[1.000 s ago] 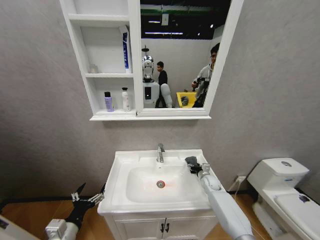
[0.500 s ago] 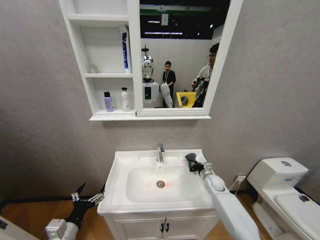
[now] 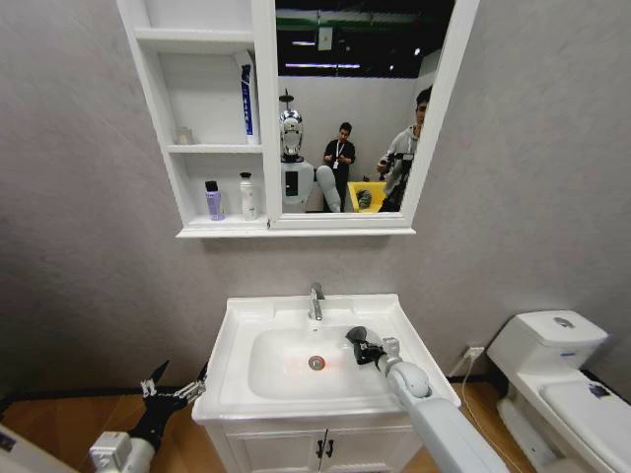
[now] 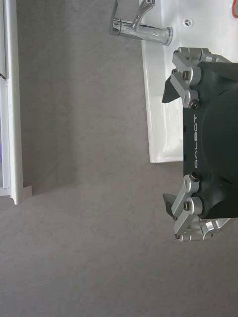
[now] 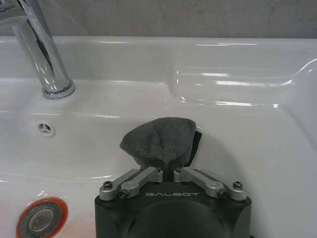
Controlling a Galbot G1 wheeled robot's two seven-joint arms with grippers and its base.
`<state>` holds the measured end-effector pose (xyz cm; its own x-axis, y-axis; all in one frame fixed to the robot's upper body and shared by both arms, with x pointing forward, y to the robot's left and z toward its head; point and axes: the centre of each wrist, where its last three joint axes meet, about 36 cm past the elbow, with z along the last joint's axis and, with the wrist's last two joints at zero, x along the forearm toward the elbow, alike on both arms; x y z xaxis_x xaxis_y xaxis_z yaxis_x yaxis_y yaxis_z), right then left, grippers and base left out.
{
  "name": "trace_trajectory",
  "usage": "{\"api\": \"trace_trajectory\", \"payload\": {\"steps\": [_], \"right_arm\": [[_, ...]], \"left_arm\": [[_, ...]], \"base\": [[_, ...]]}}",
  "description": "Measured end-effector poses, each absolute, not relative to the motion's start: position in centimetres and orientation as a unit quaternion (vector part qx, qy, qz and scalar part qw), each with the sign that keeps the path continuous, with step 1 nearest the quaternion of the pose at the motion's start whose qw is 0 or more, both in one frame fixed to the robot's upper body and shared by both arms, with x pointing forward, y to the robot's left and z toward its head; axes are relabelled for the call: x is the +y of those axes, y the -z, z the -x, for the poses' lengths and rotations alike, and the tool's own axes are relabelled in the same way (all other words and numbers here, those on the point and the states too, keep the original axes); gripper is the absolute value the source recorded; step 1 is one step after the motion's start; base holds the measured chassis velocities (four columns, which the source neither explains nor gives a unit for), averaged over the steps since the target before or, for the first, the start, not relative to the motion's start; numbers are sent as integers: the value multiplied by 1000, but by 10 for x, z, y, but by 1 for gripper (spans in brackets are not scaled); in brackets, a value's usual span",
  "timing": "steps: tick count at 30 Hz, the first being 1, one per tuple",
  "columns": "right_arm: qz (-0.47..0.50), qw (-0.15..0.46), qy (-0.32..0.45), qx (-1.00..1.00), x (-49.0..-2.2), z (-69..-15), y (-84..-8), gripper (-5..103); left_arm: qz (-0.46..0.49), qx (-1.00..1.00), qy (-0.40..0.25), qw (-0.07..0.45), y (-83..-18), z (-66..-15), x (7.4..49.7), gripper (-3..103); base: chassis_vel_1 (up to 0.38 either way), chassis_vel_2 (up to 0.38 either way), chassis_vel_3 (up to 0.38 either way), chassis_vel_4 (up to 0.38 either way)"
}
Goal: Move facial cleanser and shampoo from washbasin to cabinet, then wipe washbasin with towel.
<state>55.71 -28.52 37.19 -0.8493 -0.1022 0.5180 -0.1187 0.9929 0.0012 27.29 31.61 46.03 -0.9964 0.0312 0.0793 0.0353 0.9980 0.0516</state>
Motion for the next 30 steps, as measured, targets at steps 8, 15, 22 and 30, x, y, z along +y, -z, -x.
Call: {"api": "trace_trajectory", "payload": {"steps": [8, 15, 22, 30], "right_arm": [[-50, 316, -42, -946, -287, -569, -361, 4], [-60, 341, -77, -935, -291, -567, -358, 4], [-84, 359, -73, -927, -264, -564, -344, 4], [-127, 355, -38, -926, -196, -551, -339, 4]], "left_arm": [[17, -999, 26, 39, -460, -273, 316, 100], [17, -999, 26, 39, -460, -273, 316, 100], [17, -999, 26, 39, -460, -273, 316, 100], [17, -999, 26, 39, -460, -273, 316, 100]], "base": [[0, 0, 0, 0], [0, 0, 0, 0], [0, 0, 0, 0], [0, 0, 0, 0]]}}
